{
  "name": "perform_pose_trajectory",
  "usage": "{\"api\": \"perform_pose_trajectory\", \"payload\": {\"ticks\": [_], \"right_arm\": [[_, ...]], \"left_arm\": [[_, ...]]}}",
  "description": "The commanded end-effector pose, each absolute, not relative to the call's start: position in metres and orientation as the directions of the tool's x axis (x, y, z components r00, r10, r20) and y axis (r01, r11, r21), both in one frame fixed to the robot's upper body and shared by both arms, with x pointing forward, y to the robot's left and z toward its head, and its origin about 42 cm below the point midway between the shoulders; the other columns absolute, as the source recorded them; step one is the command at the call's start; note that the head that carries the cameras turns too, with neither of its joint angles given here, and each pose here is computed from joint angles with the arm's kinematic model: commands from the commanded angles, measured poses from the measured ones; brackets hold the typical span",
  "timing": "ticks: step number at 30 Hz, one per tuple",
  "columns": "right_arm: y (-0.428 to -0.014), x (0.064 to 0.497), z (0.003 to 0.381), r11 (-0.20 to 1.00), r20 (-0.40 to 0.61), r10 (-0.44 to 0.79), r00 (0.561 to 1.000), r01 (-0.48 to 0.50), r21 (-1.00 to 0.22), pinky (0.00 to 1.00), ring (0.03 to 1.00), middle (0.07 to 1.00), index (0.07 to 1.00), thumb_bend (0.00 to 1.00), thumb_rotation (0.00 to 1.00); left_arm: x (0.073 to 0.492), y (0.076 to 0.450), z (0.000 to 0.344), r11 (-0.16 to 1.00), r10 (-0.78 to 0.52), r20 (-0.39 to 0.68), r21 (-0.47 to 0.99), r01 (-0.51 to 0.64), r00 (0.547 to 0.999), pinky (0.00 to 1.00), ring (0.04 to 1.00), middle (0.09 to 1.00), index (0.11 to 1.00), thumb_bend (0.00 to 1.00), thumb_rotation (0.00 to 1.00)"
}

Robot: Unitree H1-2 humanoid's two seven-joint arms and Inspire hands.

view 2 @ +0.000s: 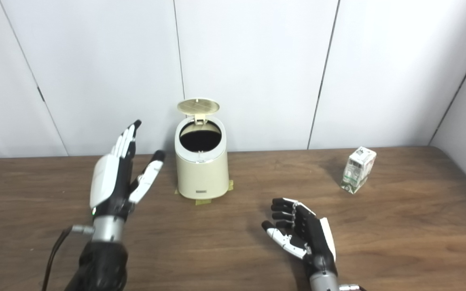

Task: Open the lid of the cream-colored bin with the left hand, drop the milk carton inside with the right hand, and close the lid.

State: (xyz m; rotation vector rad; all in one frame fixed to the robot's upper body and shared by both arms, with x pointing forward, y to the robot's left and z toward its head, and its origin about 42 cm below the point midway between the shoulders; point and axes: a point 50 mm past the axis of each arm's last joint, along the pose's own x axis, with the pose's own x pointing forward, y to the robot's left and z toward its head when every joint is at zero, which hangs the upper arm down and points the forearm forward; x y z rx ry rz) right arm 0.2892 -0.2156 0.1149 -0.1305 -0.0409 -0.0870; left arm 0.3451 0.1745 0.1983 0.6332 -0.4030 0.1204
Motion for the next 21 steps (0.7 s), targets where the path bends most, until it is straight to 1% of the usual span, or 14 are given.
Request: {"api": "perform_pose_trajectory", "payload": {"ticks": [1, 3, 5, 8, 9, 10, 11, 12, 13, 14, 15, 16, 18, 21], "right_arm": [[-0.217, 0.292, 0.116, 0.988, 0.063, -0.087, 0.994, 0.094, -0.126, 0.61, 0.661, 0.671, 0.659, 0.30, 0.11], [-0.218, 0.293, 0.117, 0.991, 0.062, -0.087, 0.994, 0.093, -0.096, 0.61, 0.666, 0.677, 0.667, 0.29, 0.09], [-0.221, 0.295, 0.124, 0.994, 0.070, -0.101, 0.992, 0.104, -0.041, 0.64, 0.685, 0.696, 0.684, 0.29, 0.10], [-0.223, 0.297, 0.133, 0.993, 0.098, -0.116, 0.988, 0.117, 0.000, 0.63, 0.678, 0.694, 0.685, 0.29, 0.06], [-0.223, 0.297, 0.137, 0.993, 0.115, -0.116, 0.987, 0.115, 0.007, 0.62, 0.673, 0.690, 0.682, 0.29, 0.05], [-0.226, 0.298, 0.147, 0.994, 0.148, -0.113, 0.982, 0.111, 0.024, 0.61, 0.671, 0.689, 0.680, 0.29, 0.08], [-0.228, 0.298, 0.153, 0.994, 0.171, -0.111, 0.979, 0.107, 0.036, 0.62, 0.675, 0.692, 0.681, 0.35, 0.17], [-0.230, 0.298, 0.161, 0.994, 0.204, -0.105, 0.973, 0.099, 0.040, 0.62, 0.678, 0.694, 0.681, 0.38, 0.22], [-0.234, 0.299, 0.168, 0.995, 0.237, -0.098, 0.966, 0.090, 0.042, 0.63, 0.682, 0.695, 0.682, 0.43, 0.25], [-0.239, 0.301, 0.174, 0.995, 0.273, -0.096, 0.957, 0.093, 0.026, 0.65, 0.695, 0.704, 0.686, 0.46, 0.26], [-0.246, 0.303, 0.179, 0.995, 0.304, -0.100, 0.947, 0.100, 0.014, 0.66, 0.704, 0.709, 0.689, 0.52, 0.30], [-0.254, 0.307, 0.181, 0.993, 0.335, -0.100, 0.937, 0.115, -0.025, 0.67, 0.720, 0.720, 0.700, 0.61, 0.34], [-0.270, 0.316, 0.182, 0.987, 0.387, -0.081, 0.918, 0.130, -0.100, 0.71, 0.756, 0.753, 0.733, 0.73, 0.42], [-0.282, 0.327, 0.204, 0.978, 0.437, -0.038, 0.898, 0.123, -0.169, 0.70, 0.757, 0.776, 0.769, 0.81, 0.46]], "left_arm": [[0.341, 0.177, 0.213, 0.849, -0.020, 0.520, 0.460, -0.260, 0.854, 0.93, 0.980, 0.982, 0.978, 0.35, 1.00], [0.335, 0.183, 0.205, 0.859, -0.012, 0.529, 0.440, -0.262, 0.848, 0.87, 0.940, 0.945, 0.934, 0.27, 1.00], [0.326, 0.195, 0.193, 0.863, -0.008, 0.532, 0.431, -0.263, 0.847, 0.79, 0.872, 0.881, 0.863, 0.20, 0.98], [0.319, 0.207, 0.185, 0.869, -0.010, 0.527, 0.425, -0.253, 0.850, 0.74, 0.827, 0.840, 0.820, 0.17, 0.92], [0.317, 0.210, 0.182, 0.876, -0.012, 0.522, 0.417, -0.243, 0.853, 0.74, 0.823, 0.835, 0.817, 0.17, 0.92], [0.311, 0.215, 0.176, 0.891, -0.026, 0.516, 0.400, -0.215, 0.856, 0.74, 0.826, 0.837, 0.819, 0.18, 0.89], [0.308, 0.219, 0.173, 0.901, -0.036, 0.514, 0.387, -0.195, 0.857, 0.76, 0.842, 0.853, 0.836, 0.22, 0.87], [0.303, 0.223, 0.169, 0.909, -0.046, 0.512, 0.377, -0.176, 0.858, 0.76, 0.850, 0.861, 0.844, 0.24, 0.87], [0.298, 0.226, 0.164, 0.918, -0.054, 0.507, 0.364, -0.157, 0.860, 0.77, 0.857, 0.868, 0.852, 0.28, 0.88], [0.294, 0.230, 0.159, 0.928, -0.060, 0.499, 0.347, -0.136, 0.865, 0.78, 0.859, 0.872, 0.855, 0.31, 0.89], [0.289, 0.233, 0.154, 0.936, -0.068, 0.496, 0.331, -0.116, 0.866, 0.78, 0.863, 0.877, 0.860, 0.36, 0.90], [0.286, 0.235, 0.150, 0.943, -0.073, 0.495, 0.317, -0.101, 0.866, 0.78, 0.862, 0.875, 0.860, 0.39, 0.90], [0.280, 0.237, 0.143, 0.955, -0.078, 0.489, 0.287, -0.076, 0.869, 0.78, 0.854, 0.865, 0.854, 0.43, 0.90], [0.270, 0.239, 0.135, 0.962, -0.102, 0.471, 0.272, -0.035, 0.876, 0.80, 0.868, 0.873, 0.857, 0.44, 0.91]]}}
